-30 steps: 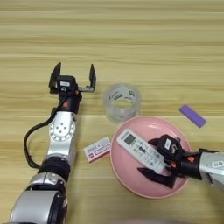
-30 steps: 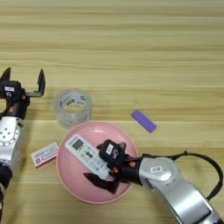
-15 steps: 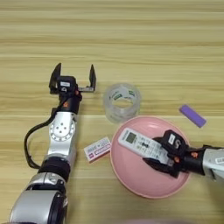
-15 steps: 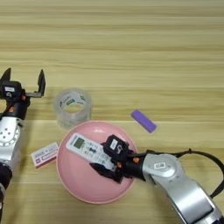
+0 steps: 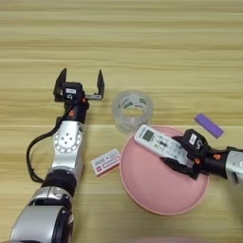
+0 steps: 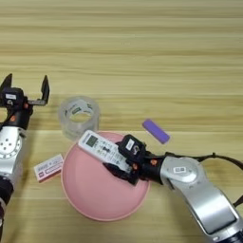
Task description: Move the objects on the table
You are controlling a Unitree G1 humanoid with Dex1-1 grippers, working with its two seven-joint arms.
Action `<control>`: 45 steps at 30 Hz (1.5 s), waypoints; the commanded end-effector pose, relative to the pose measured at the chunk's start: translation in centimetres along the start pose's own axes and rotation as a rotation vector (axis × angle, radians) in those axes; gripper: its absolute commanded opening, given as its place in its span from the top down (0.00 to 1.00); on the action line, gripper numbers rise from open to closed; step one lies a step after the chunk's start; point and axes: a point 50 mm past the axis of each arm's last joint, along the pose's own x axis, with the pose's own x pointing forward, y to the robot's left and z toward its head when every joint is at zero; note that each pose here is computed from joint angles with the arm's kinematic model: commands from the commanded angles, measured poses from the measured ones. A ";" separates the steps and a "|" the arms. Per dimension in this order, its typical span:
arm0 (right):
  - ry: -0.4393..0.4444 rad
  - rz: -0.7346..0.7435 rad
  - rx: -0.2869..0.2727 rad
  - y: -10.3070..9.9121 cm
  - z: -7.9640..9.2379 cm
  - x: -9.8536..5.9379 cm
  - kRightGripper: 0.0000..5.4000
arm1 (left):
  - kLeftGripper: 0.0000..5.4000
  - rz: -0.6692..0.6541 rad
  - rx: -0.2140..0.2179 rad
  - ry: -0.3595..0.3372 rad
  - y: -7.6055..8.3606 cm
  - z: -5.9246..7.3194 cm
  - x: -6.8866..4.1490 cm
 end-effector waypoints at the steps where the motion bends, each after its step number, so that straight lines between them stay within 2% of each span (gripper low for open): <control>1: -0.046 -0.020 -0.045 -1.0 1.4 -0.6 0.46 | 0.00 -0.014 0.009 -0.024 0.0 0.4 0.4; 7: -0.088 -0.028 -0.067 -1.9 2.6 -1.3 0.46 | 0.00 -0.027 0.006 -0.055 0.4 1.0 0.7; 13: -0.120 -0.028 -0.092 -2.9 3.5 -2.0 0.46 | 0.00 -0.149 -0.055 -0.099 0.4 2.4 1.1; 14: -0.123 -0.026 -0.096 -3.0 3.6 -2.1 0.46 | 0.00 -0.175 -0.070 -0.108 0.5 2.6 1.2; 16: -0.125 -0.023 -0.102 -3.3 3.7 -2.2 0.46 | 0.00 -0.223 -0.141 -0.124 0.8 3.4 1.3; 18: -0.125 -0.022 -0.105 -3.7 3.8 -2.3 0.46 | 0.00 -0.277 -0.195 -0.144 1.1 4.1 1.4; 22: -0.135 -0.005 -0.106 -4.2 3.9 -2.4 0.46 | 0.00 -0.448 -0.264 -0.166 1.3 5.4 1.1; 24: -0.139 0.030 -0.114 -4.2 3.8 -2.6 0.46 | 0.00 -0.534 -0.284 -0.163 1.4 5.9 0.8; 28: -0.142 0.061 -0.131 -4.3 3.7 -2.7 0.46 | 0.00 -0.681 -0.294 -0.142 1.3 6.5 0.2; 30: -0.143 0.075 -0.148 -4.4 3.8 -2.8 0.46 | 0.00 -0.755 -0.282 -0.137 1.0 6.7 -0.1; 33: -0.149 0.086 -0.162 -4.7 3.9 -3.0 0.46 | 0.00 -0.844 -0.304 -0.128 0.6 7.1 -0.6; 37: -0.174 0.133 -0.204 -4.6 4.2 -3.4 0.46 | 0.00 -1.005 -0.332 -0.102 -0.5 7.4 -1.7; 42: -0.196 0.167 -0.230 -4.6 4.5 -3.6 0.46 | 0.00 -1.172 -0.308 -0.066 -2.0 7.5 -3.2; 45: -0.218 0.201 -0.248 -4.4 4.8 -3.8 0.46 | 0.00 -1.231 -0.329 -0.060 -2.5 7.7 -3.7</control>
